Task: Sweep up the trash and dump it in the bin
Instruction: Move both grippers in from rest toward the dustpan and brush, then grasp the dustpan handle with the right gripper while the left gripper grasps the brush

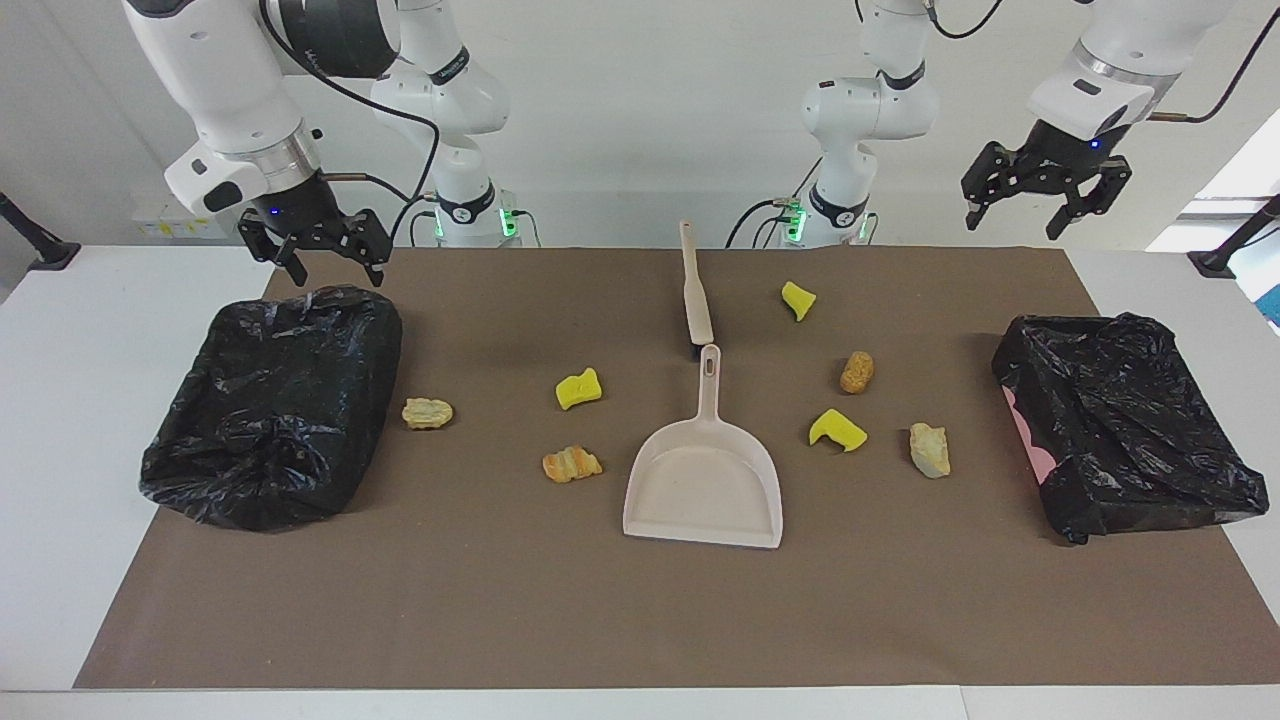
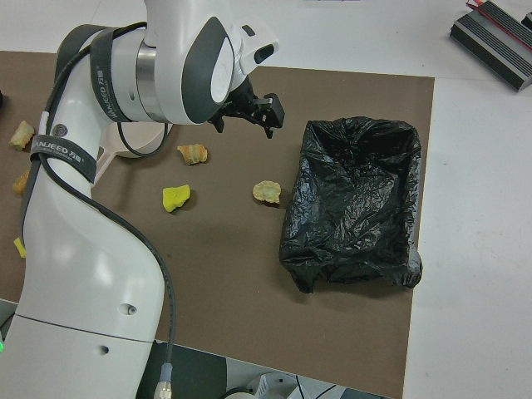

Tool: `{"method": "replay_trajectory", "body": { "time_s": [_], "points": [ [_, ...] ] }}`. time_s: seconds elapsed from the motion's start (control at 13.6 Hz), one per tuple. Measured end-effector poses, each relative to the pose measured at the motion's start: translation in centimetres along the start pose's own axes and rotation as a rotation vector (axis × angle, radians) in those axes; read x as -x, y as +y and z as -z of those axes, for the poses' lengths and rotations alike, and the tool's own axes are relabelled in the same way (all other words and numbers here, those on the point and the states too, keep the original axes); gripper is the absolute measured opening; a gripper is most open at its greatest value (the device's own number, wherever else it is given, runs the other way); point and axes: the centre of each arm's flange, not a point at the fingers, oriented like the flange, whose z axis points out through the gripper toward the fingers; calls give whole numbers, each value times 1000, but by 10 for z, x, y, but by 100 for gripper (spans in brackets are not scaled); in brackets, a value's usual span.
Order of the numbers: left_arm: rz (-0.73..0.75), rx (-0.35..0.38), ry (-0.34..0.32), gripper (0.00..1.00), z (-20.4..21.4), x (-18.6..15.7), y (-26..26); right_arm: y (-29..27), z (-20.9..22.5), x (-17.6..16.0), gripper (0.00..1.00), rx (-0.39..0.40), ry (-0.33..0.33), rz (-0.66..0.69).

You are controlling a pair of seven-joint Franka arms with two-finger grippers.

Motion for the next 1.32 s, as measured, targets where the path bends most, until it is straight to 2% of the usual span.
{"method": "replay_trajectory", "body": {
  "time_s": [0.29, 0.73, 0.95, 1.32],
  "points": [
    [-86, 33, -5, 100, -16, 6, 49, 0, -5, 9, 100, 1, -71, 0],
    [-85, 35, -28, 100, -73, 34, 140, -15, -5, 8, 100, -6, -77, 23],
    [-76, 29, -46, 100, -113, 53, 190, -56, -24, -8, 100, -6, -89, 18],
    [-74, 19, -67, 100, -164, 81, 236, -145, -66, -29, 100, -22, -78, 12]
  ]
}}
